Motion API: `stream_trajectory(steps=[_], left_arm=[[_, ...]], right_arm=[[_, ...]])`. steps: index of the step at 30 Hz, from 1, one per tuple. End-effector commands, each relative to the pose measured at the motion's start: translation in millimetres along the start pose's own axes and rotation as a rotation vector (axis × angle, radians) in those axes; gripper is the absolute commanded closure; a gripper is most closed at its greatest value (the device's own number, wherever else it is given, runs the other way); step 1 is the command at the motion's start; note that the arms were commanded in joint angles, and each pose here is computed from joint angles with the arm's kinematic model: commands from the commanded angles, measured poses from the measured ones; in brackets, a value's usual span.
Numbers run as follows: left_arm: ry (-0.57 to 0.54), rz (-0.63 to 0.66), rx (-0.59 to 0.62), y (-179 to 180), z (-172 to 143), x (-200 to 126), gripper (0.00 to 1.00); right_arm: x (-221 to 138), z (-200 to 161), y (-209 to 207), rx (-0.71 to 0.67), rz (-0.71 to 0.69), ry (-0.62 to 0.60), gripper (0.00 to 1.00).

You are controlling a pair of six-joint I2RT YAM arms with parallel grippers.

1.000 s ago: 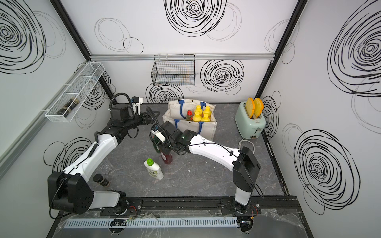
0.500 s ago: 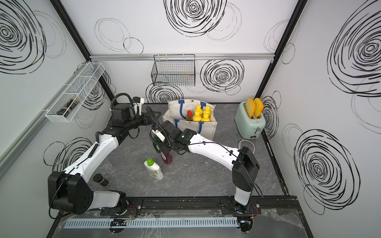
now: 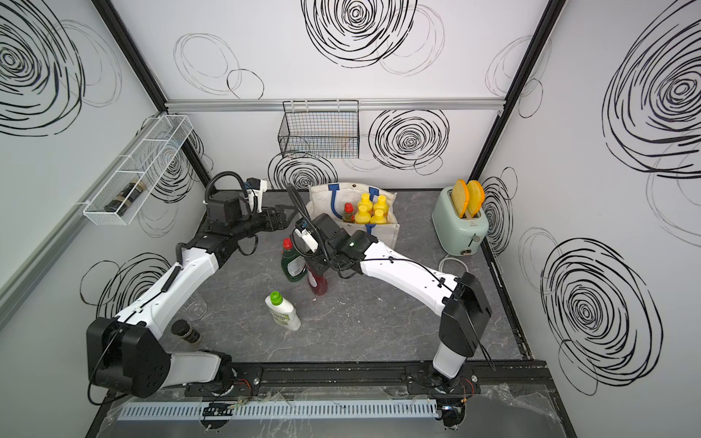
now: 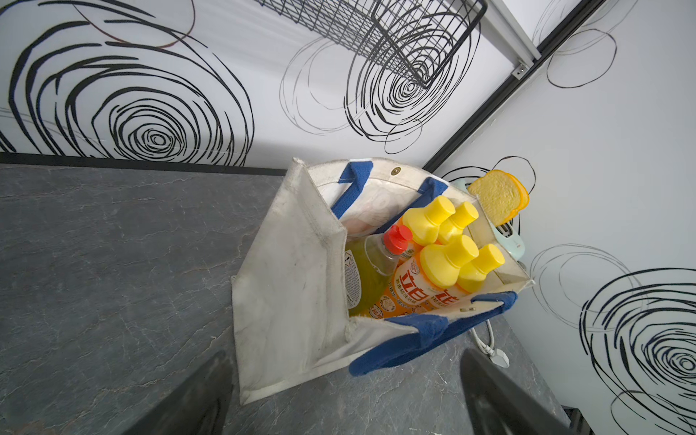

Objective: Pack dish soap into the shopping bag
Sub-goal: Pick up the bottle of dish soap at the center of the board.

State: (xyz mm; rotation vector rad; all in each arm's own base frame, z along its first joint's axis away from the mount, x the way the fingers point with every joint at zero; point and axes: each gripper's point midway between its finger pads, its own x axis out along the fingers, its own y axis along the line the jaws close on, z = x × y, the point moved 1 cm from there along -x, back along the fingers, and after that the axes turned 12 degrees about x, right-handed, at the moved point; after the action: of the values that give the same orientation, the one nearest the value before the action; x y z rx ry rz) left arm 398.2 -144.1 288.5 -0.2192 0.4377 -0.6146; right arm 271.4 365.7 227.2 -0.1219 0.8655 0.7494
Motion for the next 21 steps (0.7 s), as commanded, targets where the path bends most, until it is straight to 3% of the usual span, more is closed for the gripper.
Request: stream_trajectory(steps=[1, 21], left_arm=[[-0.047, -0.012, 0.045, -9.5, 12.9, -6.0, 0.04], [-0.031, -0.034, 0.081, -26.1, 11.0, -3.5, 0.04]], right_arm=[[-42.9, 40.7, 3.0, 0.005, 0.034, -0.170, 1.00], [-126.0, 122.6, -26.8, 0.019, -0.028, -0.323, 1.00]])
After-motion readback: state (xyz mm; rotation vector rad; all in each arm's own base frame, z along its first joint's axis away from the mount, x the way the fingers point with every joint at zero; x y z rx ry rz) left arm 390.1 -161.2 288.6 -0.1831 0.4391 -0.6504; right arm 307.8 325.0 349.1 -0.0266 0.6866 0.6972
